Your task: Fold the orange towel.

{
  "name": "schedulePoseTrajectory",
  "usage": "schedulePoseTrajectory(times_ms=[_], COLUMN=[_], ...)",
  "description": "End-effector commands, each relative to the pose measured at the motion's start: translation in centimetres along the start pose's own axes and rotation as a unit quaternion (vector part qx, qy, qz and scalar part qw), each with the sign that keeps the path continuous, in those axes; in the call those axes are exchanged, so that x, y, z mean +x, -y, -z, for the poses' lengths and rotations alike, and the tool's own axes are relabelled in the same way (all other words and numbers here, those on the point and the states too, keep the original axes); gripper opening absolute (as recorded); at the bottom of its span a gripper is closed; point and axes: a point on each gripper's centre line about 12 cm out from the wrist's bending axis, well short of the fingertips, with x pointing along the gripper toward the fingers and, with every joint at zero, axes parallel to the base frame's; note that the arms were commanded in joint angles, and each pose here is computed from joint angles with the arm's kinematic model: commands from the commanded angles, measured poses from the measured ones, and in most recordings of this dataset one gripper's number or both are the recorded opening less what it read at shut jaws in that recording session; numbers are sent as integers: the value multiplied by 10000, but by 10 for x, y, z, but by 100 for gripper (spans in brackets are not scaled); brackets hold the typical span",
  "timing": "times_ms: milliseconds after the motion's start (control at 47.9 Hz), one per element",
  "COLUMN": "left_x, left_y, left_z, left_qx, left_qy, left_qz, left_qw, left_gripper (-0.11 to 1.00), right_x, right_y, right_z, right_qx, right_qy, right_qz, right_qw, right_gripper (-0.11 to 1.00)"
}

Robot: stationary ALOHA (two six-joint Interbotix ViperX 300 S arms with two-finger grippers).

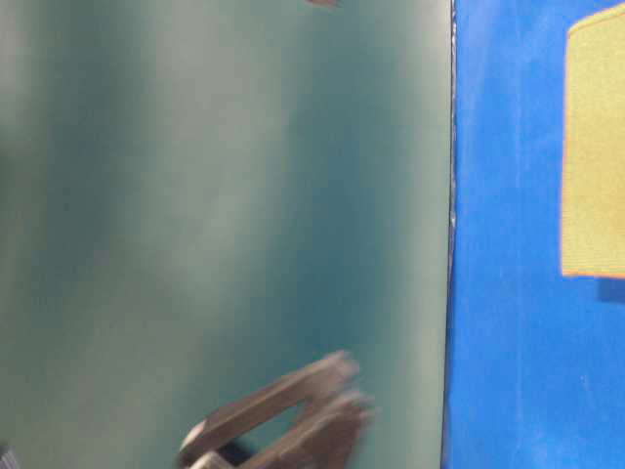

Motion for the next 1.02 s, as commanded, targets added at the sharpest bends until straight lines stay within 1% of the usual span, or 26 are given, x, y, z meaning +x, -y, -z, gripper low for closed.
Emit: schedulePoseTrajectory(times_ms=[0, 146, 230, 334, 418, 522, 648, 731, 836, 1003], left_x=[-27, -60, -78, -98, -108, -119, -127, -131, -135, -136], left_y=[-5, -11, -13, -15, -17, -20, -20, -19, -18, -17], left_z=[-9, -2, 2, 15, 28, 49, 77, 95, 106, 109], left_qx=[10, -28, -1, 69, 47, 9, -47, -90, -121, -149], left_qy=[480, 934, 1145, 1366, 1460, 1597, 1720, 1826, 1934, 1966], left_qz=[-89, -229, -278, -382, -467, -586, -694, -726, -727, -722], left_qw=[9988, 9954, 9930, 9899, 9882, 9854, 9826, 9805, 9784, 9777], left_gripper=[75, 75, 75, 75, 74, 73, 72, 72, 72, 72], right_x=[-21, -50, -65, -78, -84, -87, -84, -81, -77, -72], right_y=[1, 6, 12, 18, 22, 28, 33, 35, 38, 40], right_z=[-10, -6, 0, 11, 24, 40, 62, 70, 78, 82], right_qx=[-103, -257, -290, -309, -324, -289, -259, -208, -151, -93], right_qy=[397, 731, 928, 1108, 1192, 1231, 1267, 1274, 1245, 1278], right_qz=[-8, 69, 150, 251, 325, 428, 472, 490, 520, 516], right_qw=[9992, 9970, 9952, 9930, 9918, 9910, 9905, 9904, 9907, 9904], right_gripper=[61, 61, 61, 61, 61, 61, 61, 61, 61, 61])
